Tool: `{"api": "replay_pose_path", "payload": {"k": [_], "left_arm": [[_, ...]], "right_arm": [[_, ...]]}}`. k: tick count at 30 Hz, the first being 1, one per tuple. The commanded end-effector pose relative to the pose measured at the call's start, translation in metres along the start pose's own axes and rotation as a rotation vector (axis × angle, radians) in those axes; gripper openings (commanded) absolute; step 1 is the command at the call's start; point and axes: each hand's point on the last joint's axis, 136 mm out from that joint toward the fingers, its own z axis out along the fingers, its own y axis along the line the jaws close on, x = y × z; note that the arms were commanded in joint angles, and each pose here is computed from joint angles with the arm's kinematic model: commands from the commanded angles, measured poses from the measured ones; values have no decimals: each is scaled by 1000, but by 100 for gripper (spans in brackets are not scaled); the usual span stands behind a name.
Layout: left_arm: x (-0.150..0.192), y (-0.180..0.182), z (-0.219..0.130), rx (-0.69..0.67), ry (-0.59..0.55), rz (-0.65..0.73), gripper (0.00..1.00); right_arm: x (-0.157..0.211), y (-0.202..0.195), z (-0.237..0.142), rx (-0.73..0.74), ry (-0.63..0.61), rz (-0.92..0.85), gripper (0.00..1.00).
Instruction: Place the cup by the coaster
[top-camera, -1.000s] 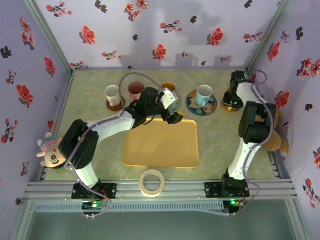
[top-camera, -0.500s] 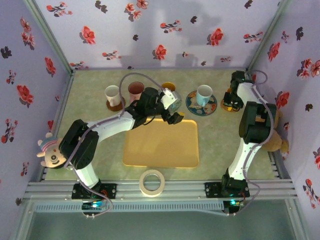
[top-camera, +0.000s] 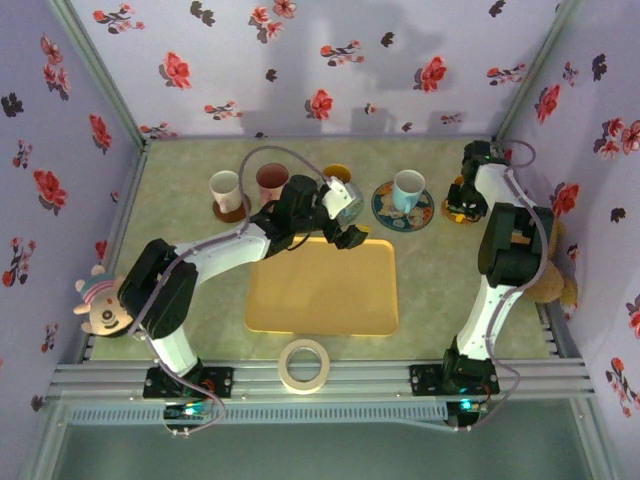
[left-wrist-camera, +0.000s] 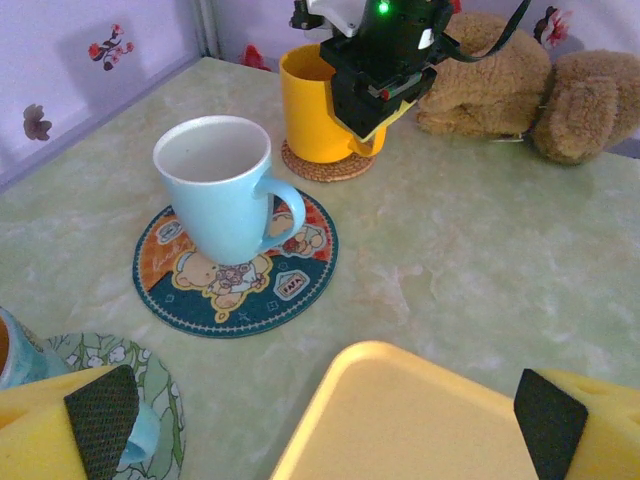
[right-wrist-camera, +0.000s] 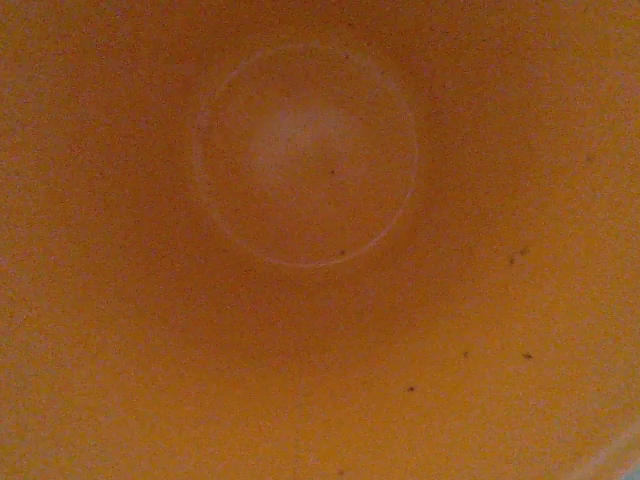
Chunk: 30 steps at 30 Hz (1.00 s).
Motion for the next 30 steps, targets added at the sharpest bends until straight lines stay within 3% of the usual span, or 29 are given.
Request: {"api": "replay_pose_path", "payload": {"k": [1, 15, 20, 30], "left_arm": [[-1, -5, 5, 18, -17, -7, 100], [7, -5, 8, 24, -5, -1, 100], [5, -5, 7, 24, -8, 2, 100], [5, -6, 7, 24, -9, 0, 100]], "right_arm": [[-1, -2, -6, 4, 25, -26, 1], [6, -11, -6, 42, 46, -32, 7], [3, -12, -8, 47, 17, -22, 0], [-17, -8, -33, 22, -63, -18, 0]]}}
